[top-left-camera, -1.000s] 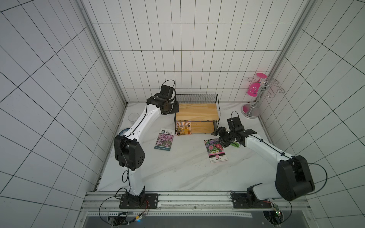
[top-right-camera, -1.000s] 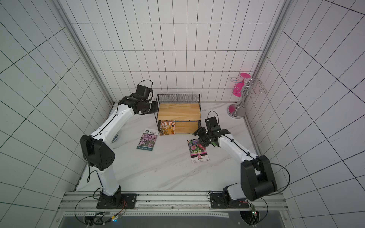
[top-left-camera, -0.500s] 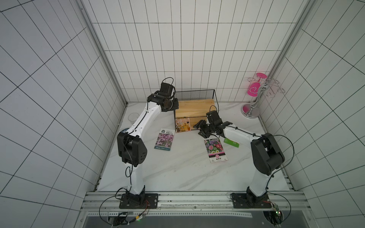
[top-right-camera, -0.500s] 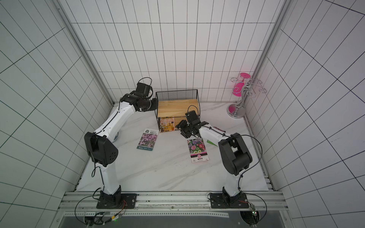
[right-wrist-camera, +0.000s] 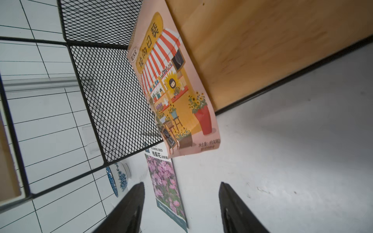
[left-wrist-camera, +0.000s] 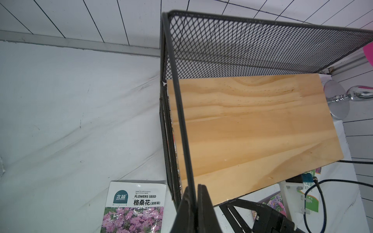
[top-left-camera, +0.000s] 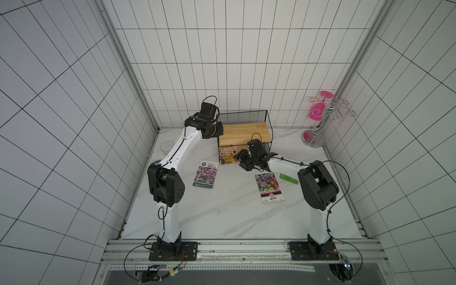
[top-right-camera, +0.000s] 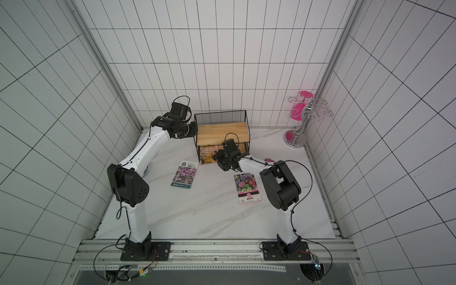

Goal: Take the seed bag off the shelf
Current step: Pick up the seed packet from the shelf.

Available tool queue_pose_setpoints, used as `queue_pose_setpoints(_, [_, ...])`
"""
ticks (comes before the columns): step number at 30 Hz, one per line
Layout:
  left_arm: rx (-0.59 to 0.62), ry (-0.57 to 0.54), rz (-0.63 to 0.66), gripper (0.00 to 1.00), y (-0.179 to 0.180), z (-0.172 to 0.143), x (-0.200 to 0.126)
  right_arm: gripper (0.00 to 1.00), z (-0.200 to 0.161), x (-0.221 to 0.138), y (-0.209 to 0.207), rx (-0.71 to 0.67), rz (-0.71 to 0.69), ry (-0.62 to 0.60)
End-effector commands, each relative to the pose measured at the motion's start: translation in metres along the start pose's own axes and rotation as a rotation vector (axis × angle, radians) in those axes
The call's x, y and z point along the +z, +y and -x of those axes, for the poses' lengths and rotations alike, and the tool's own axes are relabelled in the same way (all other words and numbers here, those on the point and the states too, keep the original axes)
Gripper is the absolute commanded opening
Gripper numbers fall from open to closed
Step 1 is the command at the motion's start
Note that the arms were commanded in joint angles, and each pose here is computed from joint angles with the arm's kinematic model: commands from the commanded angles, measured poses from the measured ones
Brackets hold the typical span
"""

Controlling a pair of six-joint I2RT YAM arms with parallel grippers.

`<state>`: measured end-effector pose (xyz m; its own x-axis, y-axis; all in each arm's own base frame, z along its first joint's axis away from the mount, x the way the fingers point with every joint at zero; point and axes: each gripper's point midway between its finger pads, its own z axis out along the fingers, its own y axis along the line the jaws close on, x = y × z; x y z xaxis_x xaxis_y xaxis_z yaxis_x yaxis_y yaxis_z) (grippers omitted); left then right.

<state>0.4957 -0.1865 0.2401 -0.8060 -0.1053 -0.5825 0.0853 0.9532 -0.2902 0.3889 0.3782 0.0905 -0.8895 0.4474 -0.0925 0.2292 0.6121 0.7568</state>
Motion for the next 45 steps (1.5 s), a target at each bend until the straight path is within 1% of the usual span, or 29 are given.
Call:
queue_pose_setpoints(1, [0.024,0.229,0.13,0.0,0.039,-0.058,0.041,0.61,0.008,0.011,0.013,0.006,0.033,-0.053])
queue_pose_setpoints(5, [0.025,0.231,0.127,0.0,0.039,-0.057,0.04,0.59,0.008,0.018,0.005,0.042,0.029,-0.066])
queue_pose_setpoints(17, [0.02,0.241,0.122,0.0,0.037,-0.058,0.044,0.57,0.002,0.026,0.001,0.056,0.005,-0.064])
queue_pose_setpoints(24, [0.013,0.241,0.116,0.0,0.036,-0.058,0.044,0.57,-0.005,0.018,-0.012,0.049,-0.022,-0.059])
queue_pose_setpoints(28, [0.016,0.241,0.118,0.0,0.037,-0.058,0.042,0.57,-0.009,0.015,-0.013,0.043,-0.024,-0.045])
queue_pose_setpoints(32, [0.017,0.241,0.116,0.0,0.037,-0.058,0.042,0.57,-0.008,0.011,-0.015,0.044,-0.029,-0.057])
queue_pose_setpoints(45, [0.023,0.247,0.109,0.0,0.035,-0.059,0.039,0.57,-0.001,0.036,-0.026,0.065,-0.063,-0.065])
